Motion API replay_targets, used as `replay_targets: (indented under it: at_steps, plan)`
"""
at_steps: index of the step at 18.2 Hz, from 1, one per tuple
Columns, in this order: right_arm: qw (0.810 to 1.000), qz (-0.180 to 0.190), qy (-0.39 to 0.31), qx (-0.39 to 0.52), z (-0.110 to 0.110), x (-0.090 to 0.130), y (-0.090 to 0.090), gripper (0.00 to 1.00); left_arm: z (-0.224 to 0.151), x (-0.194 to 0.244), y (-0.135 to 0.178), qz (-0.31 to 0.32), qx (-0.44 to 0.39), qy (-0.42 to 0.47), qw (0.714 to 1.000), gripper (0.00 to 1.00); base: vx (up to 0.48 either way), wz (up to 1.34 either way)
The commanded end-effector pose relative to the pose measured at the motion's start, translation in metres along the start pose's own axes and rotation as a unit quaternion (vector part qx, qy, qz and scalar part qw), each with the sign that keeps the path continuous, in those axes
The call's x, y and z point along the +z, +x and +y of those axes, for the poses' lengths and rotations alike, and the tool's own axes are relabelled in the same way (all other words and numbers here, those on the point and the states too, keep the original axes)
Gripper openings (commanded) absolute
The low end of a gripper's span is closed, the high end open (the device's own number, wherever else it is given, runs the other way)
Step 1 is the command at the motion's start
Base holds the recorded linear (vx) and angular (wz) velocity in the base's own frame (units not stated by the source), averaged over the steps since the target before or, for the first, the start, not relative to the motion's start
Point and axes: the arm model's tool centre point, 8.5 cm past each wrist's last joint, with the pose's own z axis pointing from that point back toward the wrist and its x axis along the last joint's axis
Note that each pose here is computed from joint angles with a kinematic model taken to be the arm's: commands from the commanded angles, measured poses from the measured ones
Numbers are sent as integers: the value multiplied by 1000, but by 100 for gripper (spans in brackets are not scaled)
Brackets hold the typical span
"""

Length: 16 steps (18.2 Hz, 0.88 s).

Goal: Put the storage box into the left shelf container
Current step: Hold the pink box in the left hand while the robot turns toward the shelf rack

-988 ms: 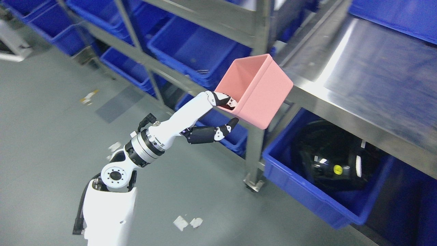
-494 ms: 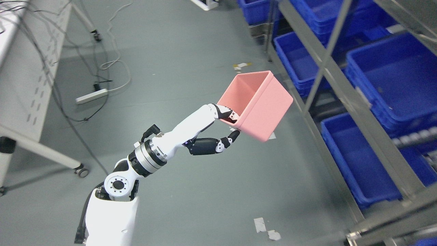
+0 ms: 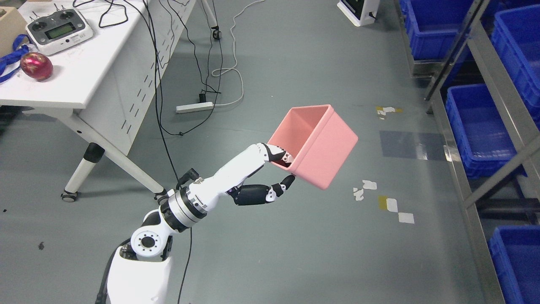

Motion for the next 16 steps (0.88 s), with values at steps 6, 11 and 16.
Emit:
replay_targets:
  at_steps: [6,11,16]
  plan:
    - [997,3,80,-2,3,2,-10,100,-4,19,-7,23,6,5,1000,1,357,170]
    - [997,3,80,-2,3,2,-10,100,-5,19,-8,27,12,5,1000,1,468,33]
    - [997,3,80,-2,3,2,-10,100,-5,16,-9,26,13,2,1000,1,561,-182]
